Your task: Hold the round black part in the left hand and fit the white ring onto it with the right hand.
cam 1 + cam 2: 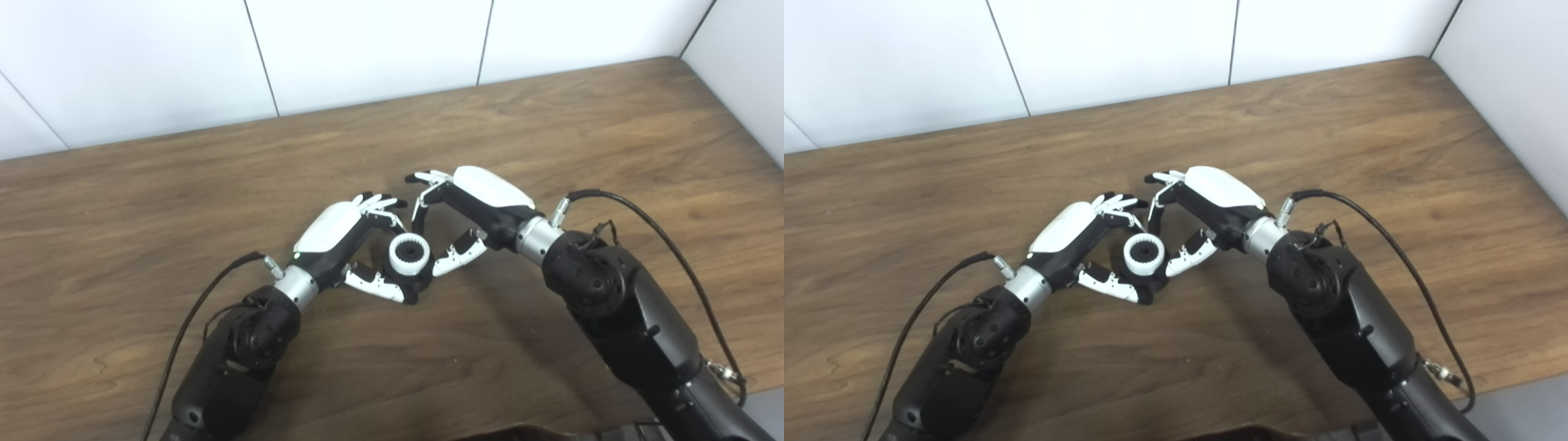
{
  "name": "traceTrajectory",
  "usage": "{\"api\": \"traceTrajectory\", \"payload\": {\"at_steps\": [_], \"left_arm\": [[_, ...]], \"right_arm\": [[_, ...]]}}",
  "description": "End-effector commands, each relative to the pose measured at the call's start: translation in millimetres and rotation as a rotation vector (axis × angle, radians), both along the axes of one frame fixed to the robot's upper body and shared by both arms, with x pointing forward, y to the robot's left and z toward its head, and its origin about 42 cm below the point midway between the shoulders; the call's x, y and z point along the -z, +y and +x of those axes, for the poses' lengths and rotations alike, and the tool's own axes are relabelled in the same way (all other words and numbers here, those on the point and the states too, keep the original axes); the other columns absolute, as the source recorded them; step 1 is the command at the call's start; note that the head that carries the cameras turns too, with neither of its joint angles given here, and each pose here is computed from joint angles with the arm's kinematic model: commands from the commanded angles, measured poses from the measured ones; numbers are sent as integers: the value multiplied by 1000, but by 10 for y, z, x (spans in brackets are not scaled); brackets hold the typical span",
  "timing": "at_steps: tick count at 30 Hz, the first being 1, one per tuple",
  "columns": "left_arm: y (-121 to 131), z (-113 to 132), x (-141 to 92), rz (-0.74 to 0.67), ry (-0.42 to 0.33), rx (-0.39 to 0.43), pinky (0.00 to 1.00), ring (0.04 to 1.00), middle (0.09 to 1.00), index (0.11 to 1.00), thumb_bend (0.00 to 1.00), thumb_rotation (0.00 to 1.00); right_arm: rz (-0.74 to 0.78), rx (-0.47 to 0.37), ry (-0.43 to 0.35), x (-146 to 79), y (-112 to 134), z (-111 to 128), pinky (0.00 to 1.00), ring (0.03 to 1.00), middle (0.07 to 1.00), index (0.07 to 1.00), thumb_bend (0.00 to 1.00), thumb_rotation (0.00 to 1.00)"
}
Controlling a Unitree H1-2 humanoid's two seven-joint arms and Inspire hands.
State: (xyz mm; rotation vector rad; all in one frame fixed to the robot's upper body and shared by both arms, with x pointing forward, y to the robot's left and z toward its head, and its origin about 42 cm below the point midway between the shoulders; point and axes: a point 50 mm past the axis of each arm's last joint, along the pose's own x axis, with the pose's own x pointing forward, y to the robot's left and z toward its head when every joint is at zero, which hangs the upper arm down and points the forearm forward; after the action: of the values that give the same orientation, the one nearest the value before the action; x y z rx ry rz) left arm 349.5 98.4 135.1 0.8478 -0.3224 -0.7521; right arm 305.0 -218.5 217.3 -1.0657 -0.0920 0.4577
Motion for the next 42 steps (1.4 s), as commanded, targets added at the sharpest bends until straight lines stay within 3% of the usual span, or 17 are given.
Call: {"api": "traceTrajectory", "payload": {"at_steps": [1,34,35,36,38,42], "left_arm": [[-50,-10,-60,-5,-17,27,1000,965,908,479,516,46],[-36,-2,-59,-10,-18,29,1000,968,910,479,515,45],[-36,-1,-58,-11,-18,29,1000,969,910,479,516,46],[-37,-1,-57,-12,-18,28,1000,967,909,479,516,46],[-38,-1,-58,-12,-16,27,1000,965,907,479,516,46],[-35,1,-58,-10,-17,29,1000,967,908,479,516,46]], "right_arm": [[-13,-4,-39,-123,-14,18,890,971,949,486,508,145],[-28,4,-5,-138,3,12,929,995,972,496,516,157],[-28,4,-4,-139,3,12,926,994,972,569,658,213],[-28,5,-3,-140,3,12,920,994,972,609,735,243],[-30,5,4,-141,8,14,913,997,976,649,807,273],[-31,8,11,-142,15,15,906,1000,981,675,847,289]]}}
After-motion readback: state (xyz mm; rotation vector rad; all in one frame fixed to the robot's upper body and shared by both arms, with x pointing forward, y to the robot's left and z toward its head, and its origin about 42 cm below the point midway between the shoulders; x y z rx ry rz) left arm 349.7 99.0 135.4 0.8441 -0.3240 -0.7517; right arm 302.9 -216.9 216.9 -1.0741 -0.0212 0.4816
